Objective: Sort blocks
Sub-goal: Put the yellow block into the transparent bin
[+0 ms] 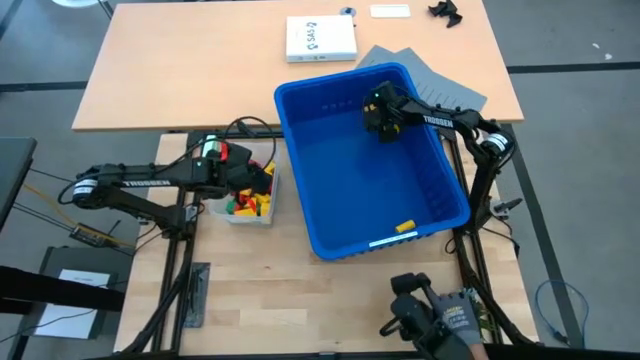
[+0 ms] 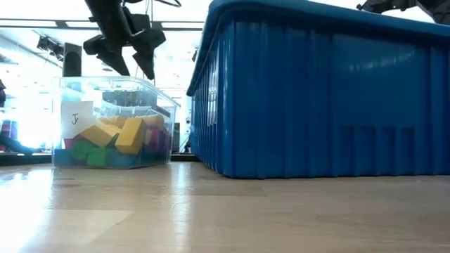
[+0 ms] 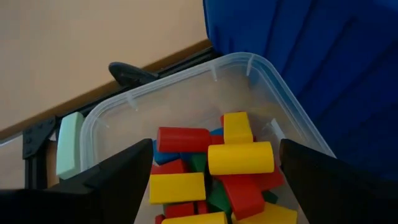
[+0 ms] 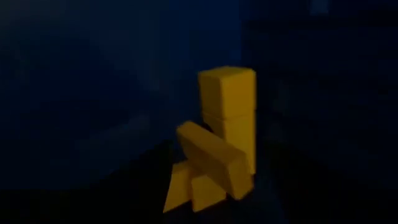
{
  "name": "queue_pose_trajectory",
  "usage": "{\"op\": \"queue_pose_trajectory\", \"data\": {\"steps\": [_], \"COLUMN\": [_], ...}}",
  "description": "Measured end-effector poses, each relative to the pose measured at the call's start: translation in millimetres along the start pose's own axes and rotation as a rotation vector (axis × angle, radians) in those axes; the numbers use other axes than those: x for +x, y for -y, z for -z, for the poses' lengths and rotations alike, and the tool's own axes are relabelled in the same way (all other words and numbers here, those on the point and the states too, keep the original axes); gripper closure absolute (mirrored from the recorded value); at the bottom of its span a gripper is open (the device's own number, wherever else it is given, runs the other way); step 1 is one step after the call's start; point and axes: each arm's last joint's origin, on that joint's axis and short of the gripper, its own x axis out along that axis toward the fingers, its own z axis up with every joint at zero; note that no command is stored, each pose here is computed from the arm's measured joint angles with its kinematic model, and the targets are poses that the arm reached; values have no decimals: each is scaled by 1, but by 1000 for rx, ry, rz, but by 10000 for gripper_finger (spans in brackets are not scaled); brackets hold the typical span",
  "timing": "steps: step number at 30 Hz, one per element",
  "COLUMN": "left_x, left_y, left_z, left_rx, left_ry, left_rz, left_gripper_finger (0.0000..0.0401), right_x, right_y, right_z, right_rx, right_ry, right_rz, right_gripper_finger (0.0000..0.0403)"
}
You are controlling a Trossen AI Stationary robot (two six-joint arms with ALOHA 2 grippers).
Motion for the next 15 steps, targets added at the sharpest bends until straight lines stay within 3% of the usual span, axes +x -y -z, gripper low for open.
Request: {"op": "queue_pose_trajectory", "data": {"steps": [7, 15], "left_x": [0, 0], "left_y": [0, 6], "left_z": [-1, -6], "left_rx": [33, 47], "left_ry": [26, 67], "left_rz": [-11, 26], "left_gripper_finger": [44, 44], "right_x": [7, 33], "right_y": [8, -1], "right_z": [19, 31], "right_rx": [12, -54], "right_ry": [50, -67], "right_rz": [-7, -40], "right_gripper_finger": [147, 170]}}
